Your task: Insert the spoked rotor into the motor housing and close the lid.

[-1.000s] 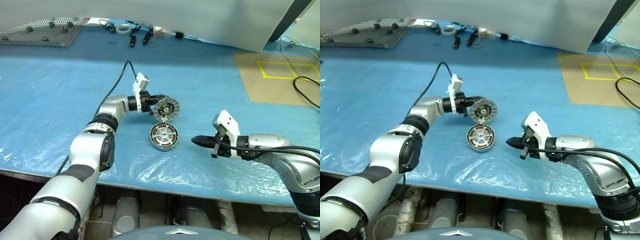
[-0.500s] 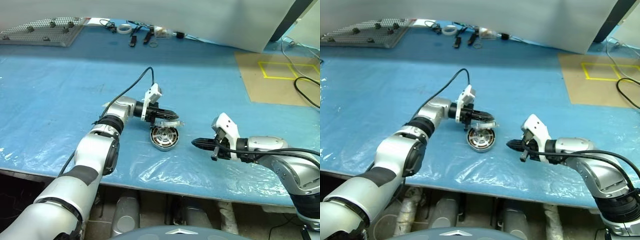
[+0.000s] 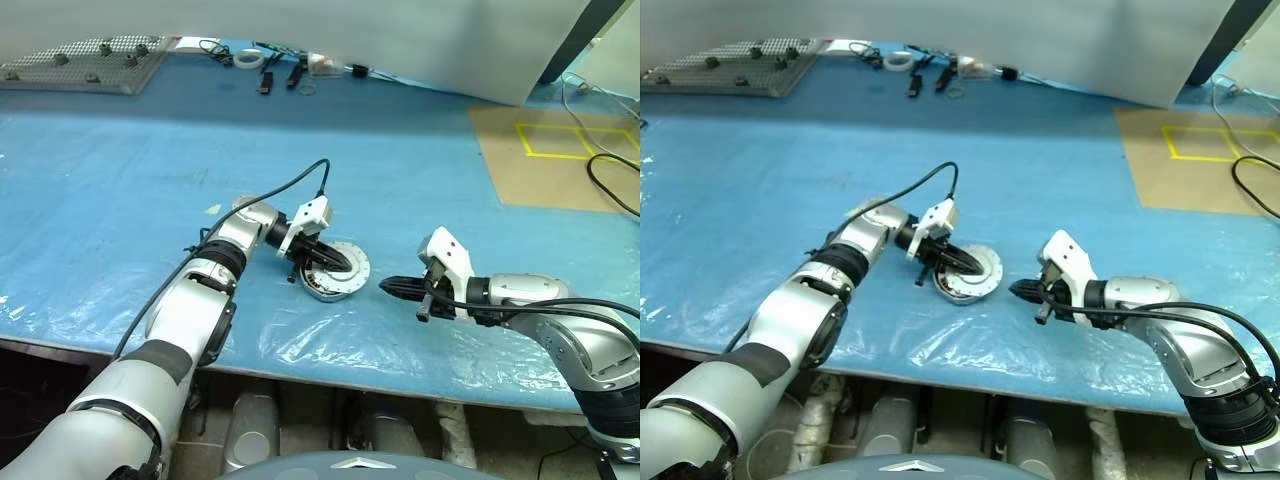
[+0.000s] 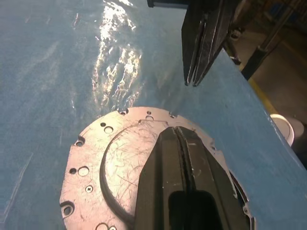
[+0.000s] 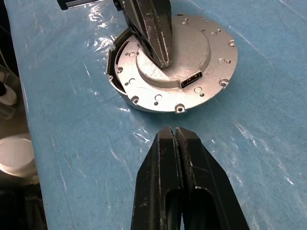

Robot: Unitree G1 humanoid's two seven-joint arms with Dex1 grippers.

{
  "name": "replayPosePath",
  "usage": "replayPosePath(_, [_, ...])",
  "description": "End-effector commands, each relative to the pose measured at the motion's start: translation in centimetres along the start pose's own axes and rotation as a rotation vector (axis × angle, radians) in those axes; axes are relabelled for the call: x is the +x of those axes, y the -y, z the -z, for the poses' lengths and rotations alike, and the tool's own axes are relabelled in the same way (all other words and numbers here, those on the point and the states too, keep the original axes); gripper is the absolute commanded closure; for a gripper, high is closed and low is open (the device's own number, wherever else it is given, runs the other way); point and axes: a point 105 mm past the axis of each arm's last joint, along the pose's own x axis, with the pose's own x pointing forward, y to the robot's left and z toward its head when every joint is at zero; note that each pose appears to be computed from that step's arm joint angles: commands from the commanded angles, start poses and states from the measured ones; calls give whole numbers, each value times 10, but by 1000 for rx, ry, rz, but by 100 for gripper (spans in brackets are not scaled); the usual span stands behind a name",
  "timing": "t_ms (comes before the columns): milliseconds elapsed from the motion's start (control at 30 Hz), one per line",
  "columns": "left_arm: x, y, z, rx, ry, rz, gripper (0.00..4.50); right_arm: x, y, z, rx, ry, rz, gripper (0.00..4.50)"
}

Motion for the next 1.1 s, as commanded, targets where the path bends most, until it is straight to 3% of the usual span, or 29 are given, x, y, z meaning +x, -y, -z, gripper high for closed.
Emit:
replayPosePath(33, [0, 6, 7, 35, -34, 24, 448, 1, -1, -9, -25, 36, -3, 450])
replayPosePath(267, [-4, 5, 1, 21, 24, 3, 448, 6, -2, -11, -24, 54, -19, 450])
replayPosePath(867, [-64, -22, -83, 65, 423, -286, 448, 9, 4, -40, -50, 165, -59, 450])
replayPosePath(1100, [-80, 5, -73, -5, 499, -508, 448, 12, 14, -68, -106, 237, -68, 450])
